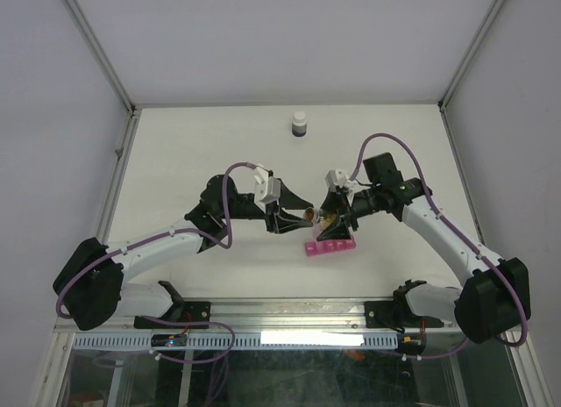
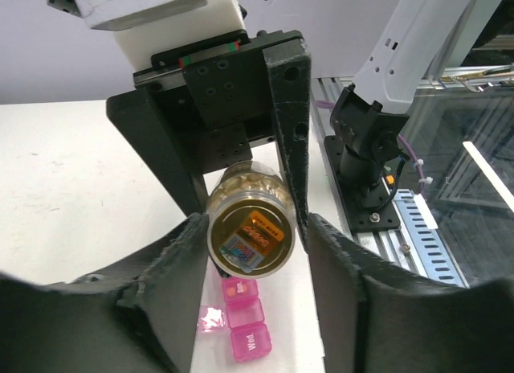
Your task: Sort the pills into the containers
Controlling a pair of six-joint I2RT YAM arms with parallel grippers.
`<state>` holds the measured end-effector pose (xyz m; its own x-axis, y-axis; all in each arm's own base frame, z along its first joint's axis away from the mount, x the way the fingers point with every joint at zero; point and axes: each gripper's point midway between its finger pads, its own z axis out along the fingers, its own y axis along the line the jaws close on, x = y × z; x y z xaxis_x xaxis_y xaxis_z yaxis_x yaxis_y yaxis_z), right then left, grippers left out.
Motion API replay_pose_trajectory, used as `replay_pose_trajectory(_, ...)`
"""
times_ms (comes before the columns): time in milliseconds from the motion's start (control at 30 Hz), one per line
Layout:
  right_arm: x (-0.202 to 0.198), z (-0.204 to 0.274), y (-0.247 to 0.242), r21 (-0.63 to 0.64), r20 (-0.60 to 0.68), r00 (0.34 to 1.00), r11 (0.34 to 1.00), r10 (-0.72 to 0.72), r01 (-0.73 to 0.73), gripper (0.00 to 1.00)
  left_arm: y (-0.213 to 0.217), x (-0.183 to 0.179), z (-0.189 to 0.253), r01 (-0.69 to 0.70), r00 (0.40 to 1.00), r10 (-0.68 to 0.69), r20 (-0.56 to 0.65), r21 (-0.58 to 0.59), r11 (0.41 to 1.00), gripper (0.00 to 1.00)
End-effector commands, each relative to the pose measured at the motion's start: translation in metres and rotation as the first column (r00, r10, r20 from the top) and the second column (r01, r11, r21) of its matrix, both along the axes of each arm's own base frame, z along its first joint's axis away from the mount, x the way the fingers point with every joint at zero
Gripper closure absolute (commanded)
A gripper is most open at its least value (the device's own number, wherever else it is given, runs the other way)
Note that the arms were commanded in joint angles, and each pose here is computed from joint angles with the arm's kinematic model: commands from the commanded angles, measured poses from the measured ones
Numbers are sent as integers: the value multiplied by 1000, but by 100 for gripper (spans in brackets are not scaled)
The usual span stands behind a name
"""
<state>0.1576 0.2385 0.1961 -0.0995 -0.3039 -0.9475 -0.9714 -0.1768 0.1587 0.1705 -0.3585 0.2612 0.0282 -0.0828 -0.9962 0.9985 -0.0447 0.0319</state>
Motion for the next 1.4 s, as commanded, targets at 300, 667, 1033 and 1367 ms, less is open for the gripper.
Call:
replay_pose_trajectory(300, 20, 19, -1, 30, 47, 998, 998, -51, 50, 100, 1, 6, 34, -134, 970, 109, -217, -104, 985, 100)
replay_pose_trajectory(667, 31, 19, -4, 25, 28, 994, 994, -107, 106, 100, 1, 34, 44, -424, 703, 306, -642, -33, 905, 100)
replay_pose_trajectory(1033, 22, 25, -8, 63, 21, 997, 996, -68, 67, 100, 28, 27, 67, -453, 834, 345, -429, -177, 874, 1)
replay_pose_trajectory(1367, 15, 21, -9, 74, 27, 999, 997, -37, 35, 100, 33, -25, 52, -136, 975, 156, 156, -127, 983, 1)
